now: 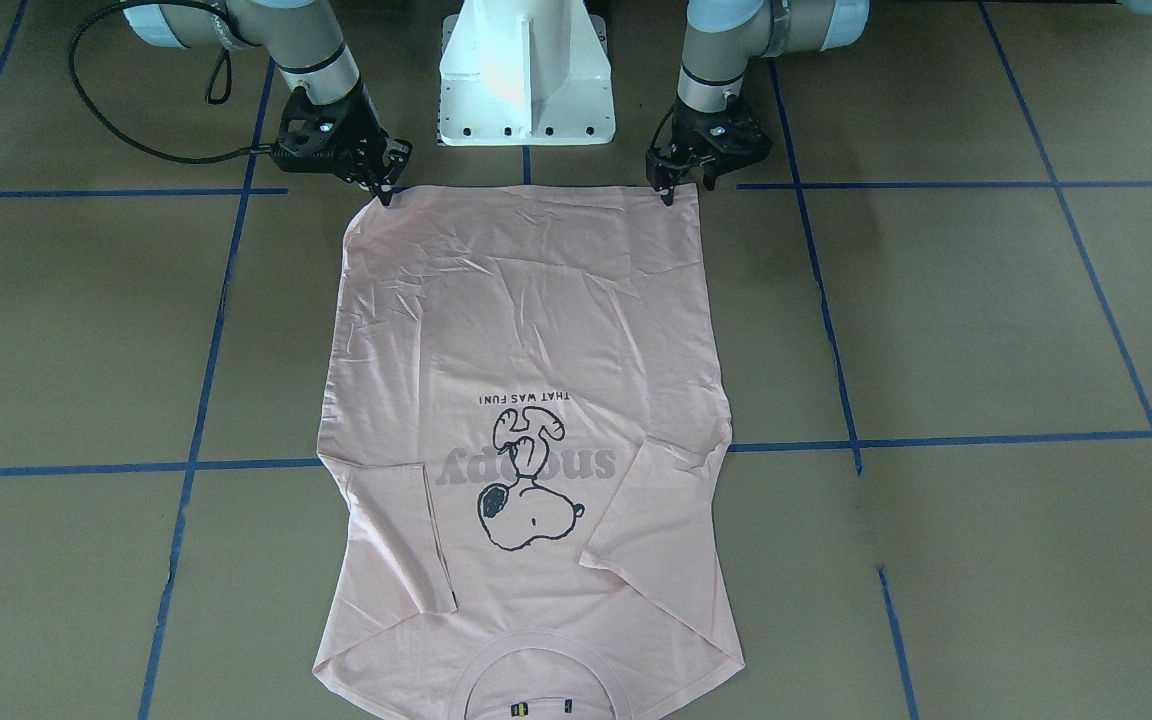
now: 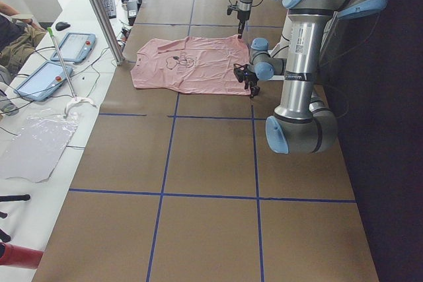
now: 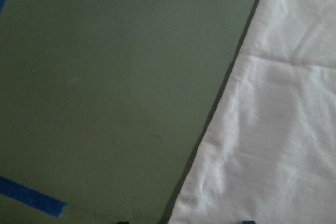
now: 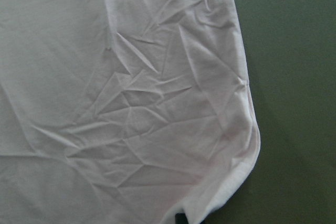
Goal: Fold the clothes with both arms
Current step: 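Close both grippers on the hem corners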
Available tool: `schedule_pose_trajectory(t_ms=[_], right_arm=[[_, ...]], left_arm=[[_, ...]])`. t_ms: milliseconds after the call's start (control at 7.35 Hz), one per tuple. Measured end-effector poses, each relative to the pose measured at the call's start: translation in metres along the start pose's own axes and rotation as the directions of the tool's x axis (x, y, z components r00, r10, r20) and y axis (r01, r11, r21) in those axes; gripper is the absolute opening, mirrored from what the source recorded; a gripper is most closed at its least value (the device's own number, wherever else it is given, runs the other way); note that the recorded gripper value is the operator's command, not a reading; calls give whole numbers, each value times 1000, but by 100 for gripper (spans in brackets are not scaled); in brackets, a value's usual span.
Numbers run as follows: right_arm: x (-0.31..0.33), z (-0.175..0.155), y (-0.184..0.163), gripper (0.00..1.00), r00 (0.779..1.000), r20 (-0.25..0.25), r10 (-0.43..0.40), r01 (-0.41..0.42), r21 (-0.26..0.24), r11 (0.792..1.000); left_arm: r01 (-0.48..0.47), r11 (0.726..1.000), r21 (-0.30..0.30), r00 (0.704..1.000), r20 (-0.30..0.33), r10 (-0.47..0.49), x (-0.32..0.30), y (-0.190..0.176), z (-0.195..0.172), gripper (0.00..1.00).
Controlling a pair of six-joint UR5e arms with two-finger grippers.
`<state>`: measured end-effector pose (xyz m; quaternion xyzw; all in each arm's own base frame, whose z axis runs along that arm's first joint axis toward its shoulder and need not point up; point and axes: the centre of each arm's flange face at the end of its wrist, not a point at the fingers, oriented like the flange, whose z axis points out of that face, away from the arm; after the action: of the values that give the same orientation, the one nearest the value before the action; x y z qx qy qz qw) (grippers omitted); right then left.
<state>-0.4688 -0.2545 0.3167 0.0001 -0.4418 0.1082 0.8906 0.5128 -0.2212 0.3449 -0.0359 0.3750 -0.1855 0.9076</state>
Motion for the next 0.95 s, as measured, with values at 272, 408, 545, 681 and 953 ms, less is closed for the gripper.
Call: schedule_pose_trajectory(t_ms=[272, 408, 545, 681, 953], right_arm=[[1, 0, -2, 0, 1000, -1, 2, -2, 1, 1000], [1, -1, -2, 0, 1000, -1, 3, -3, 1, 1000], [1, -1, -3, 0, 1000, 0, 4, -4, 2, 1000], [2, -2, -5, 0, 1000, 0, 6, -6, 0, 1000], [7, -13, -16, 0, 1000, 6, 25, -24, -18, 1000]], left_arm=[[-1, 1000, -2, 1000, -5, 1, 1, 1, -3, 5], [-2, 1000, -3, 1000, -9, 2, 1, 1, -5, 0], [-2, 1000, -5, 1000, -13, 2, 2, 1, -7, 0], [-2, 1000, -6, 1000, -20, 2, 3, 1, -11, 0], [-4, 1000, -12, 999, -49, 3, 6, 2, -27, 0]])
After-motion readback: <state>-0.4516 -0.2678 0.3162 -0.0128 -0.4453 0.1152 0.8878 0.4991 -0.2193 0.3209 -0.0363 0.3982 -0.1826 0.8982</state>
